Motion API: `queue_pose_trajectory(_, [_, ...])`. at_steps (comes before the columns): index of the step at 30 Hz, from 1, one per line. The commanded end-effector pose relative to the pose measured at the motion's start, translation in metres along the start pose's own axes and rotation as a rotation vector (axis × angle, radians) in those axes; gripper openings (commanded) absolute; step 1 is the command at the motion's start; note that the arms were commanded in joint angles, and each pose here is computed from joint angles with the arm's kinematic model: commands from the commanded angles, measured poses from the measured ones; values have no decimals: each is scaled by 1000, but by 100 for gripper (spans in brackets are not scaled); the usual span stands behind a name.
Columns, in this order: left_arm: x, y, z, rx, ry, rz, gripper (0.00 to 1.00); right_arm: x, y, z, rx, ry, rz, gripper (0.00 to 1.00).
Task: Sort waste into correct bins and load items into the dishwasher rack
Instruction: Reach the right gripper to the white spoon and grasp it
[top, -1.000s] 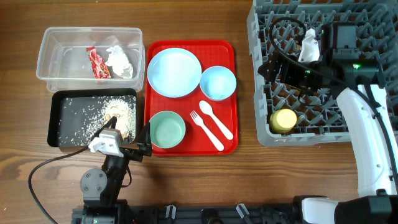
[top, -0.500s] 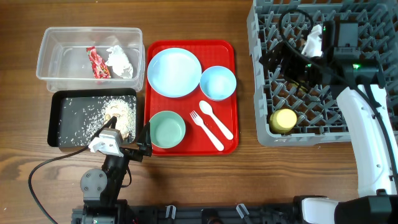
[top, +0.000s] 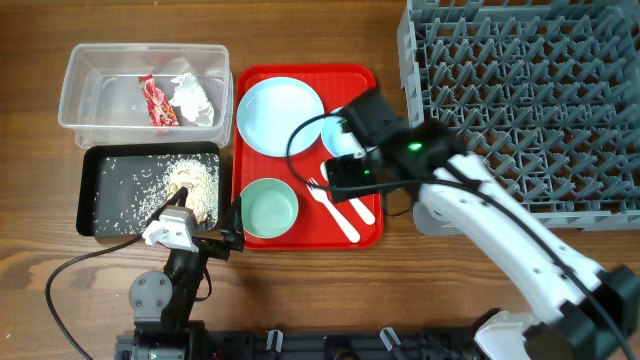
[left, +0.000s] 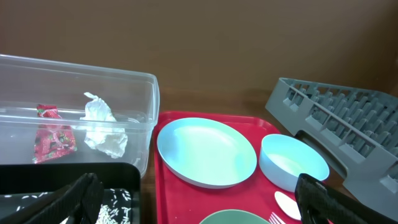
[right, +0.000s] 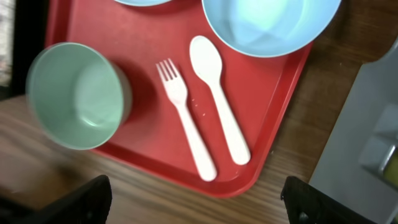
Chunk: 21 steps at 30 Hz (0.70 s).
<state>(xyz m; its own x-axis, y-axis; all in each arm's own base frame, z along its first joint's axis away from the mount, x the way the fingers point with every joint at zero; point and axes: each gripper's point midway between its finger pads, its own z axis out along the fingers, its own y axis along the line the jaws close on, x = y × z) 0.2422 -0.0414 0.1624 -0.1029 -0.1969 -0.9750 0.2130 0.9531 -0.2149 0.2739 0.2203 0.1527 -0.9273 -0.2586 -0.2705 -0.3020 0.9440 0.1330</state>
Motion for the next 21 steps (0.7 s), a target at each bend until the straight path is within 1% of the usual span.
queue_pose_trajectory(1, [2, -1, 0, 8, 5, -5, 100, -7, -14, 31, 109, 28, -78, 85])
queue_pose_trajectory(3, [2, -1, 0, 8, 5, -5, 100, -1, -13, 51, 98, 73, -122, 75])
queue_pose_trajectory(5, [2, -1, 0, 8, 5, -5, 100, 7, -15, 69, 102, 121, -146, 70])
queue_pose_trajectory(10, [2, -1, 0, 8, 5, -5, 100, 15, -25, 105, 152, 166, -153, 66])
queue_pose_trajectory(13, [2, -1, 0, 8, 5, -5, 100, 18, -27, 125, 159, 197, -167, 59])
queue_pose_trajectory(16, [2, -1, 0, 8, 5, -5, 100, 26, -31, 145, 173, 246, -177, 47])
queue_pose_trajectory(17, [2, -1, 0, 8, 5, -5, 100, 30, -33, 151, 178, 263, -177, 45])
queue_pose_trajectory(19, [2, -1, 0, 8, 5, -5, 100, 36, -35, 160, 187, 294, -178, 38])
queue_pose_trajectory(21, [2, -1, 0, 8, 5, -5, 100, 39, -37, 165, 192, 308, -179, 28])
